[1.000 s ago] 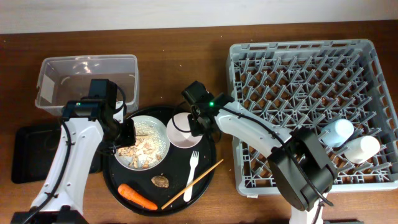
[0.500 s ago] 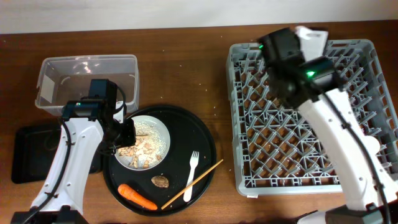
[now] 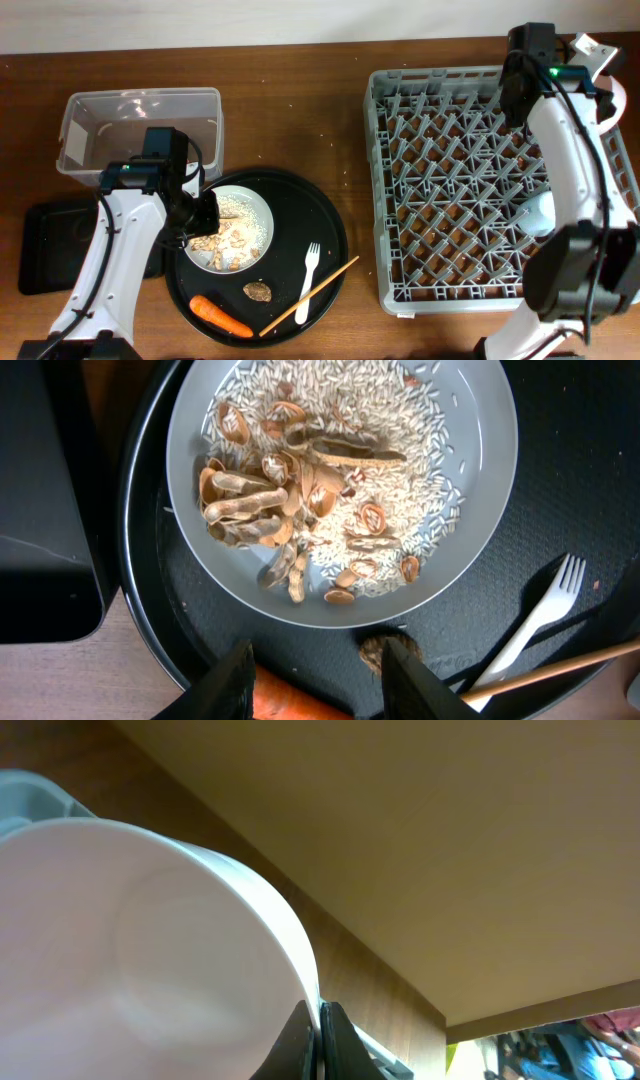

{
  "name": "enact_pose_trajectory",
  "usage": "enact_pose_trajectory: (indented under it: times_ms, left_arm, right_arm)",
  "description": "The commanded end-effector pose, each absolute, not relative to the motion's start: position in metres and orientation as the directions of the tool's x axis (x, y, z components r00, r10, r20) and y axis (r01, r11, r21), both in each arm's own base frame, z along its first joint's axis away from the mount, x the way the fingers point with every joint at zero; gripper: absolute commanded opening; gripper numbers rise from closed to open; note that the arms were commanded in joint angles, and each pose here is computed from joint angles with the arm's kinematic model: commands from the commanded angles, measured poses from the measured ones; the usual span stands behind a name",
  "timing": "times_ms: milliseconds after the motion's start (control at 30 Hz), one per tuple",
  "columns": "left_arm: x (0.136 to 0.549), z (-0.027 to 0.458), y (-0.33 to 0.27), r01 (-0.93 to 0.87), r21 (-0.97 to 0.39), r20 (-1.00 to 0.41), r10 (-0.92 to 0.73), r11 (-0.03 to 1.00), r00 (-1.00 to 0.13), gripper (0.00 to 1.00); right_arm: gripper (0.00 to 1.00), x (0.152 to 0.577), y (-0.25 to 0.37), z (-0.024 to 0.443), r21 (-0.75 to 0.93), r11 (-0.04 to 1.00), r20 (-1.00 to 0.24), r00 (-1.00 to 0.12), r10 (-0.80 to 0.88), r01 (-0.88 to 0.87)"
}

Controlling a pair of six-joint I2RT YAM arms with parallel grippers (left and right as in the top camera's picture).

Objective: Sort waste into correct bins and load items into the dishwasher rack
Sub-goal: 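Place the pink bowl upright at the rack's back right with the right gripper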

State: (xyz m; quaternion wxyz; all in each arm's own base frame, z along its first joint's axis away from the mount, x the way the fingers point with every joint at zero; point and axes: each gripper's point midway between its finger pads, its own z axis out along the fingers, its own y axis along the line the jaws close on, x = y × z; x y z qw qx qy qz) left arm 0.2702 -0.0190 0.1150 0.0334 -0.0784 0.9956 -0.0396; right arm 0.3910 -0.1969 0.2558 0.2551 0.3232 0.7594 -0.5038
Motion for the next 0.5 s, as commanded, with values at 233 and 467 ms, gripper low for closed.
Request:
enact_pose_trajectory:
  times_ms: [233,467]
  left_arm:
    - [0.271,0.116,-0.02,-0.173,-0.104,-0.059,-0.179,0.979,-0.982,0.41]
    - [0.271,0.116,-0.021,-0.172,-0.107,-0.059,-0.179,0.979,-0.982,0.45]
  right_arm:
    - [0.04,0.413,-0.219,0.207,-0.694,0.189,-0.661,-0.719,0.213,0.695]
    - [0.04,0.44,-0.214,0.178,-0.722,0.396,-0.541,-0.82,0.187,0.567]
